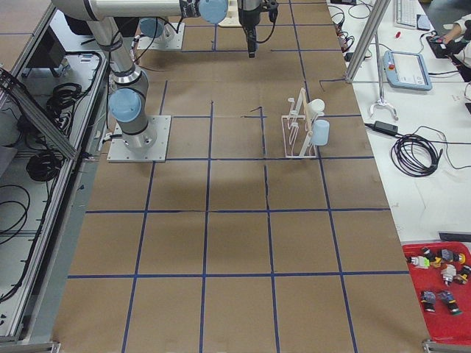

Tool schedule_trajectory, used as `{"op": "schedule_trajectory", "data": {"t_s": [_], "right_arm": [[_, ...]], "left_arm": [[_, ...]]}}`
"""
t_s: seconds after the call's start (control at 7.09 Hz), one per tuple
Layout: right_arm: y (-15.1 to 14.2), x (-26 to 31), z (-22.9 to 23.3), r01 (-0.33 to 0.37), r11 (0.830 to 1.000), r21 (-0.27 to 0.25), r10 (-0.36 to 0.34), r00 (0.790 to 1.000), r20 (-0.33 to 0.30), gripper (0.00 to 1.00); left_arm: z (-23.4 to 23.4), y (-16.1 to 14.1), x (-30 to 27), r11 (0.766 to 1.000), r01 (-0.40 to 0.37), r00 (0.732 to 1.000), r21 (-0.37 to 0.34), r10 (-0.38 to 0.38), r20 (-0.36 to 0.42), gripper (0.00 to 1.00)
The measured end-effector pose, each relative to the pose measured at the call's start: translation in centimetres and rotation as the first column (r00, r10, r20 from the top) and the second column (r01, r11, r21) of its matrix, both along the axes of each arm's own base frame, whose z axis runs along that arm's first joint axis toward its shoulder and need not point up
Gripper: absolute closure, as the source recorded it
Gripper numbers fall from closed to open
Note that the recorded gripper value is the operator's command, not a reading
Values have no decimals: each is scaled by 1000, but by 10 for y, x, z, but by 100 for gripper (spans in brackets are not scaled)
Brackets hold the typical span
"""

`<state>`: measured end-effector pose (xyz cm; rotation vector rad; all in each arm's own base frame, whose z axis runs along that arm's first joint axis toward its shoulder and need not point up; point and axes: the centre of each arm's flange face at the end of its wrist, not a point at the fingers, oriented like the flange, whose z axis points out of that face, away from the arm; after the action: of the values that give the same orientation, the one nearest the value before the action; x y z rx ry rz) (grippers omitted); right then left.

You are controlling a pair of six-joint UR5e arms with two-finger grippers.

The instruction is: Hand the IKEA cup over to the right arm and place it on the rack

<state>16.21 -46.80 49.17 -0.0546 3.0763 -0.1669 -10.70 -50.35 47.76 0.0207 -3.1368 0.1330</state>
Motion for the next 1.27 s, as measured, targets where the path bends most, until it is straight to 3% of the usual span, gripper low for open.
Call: {"op": "schedule_trajectory", "data": {"t_s": [1.27], "right_arm": [[2,2,3,-4,1000,-8,4,1000,2,0]], "left_arm": [[0,0,-1,1000,1,1000,-2,-1,-2,0]]}}
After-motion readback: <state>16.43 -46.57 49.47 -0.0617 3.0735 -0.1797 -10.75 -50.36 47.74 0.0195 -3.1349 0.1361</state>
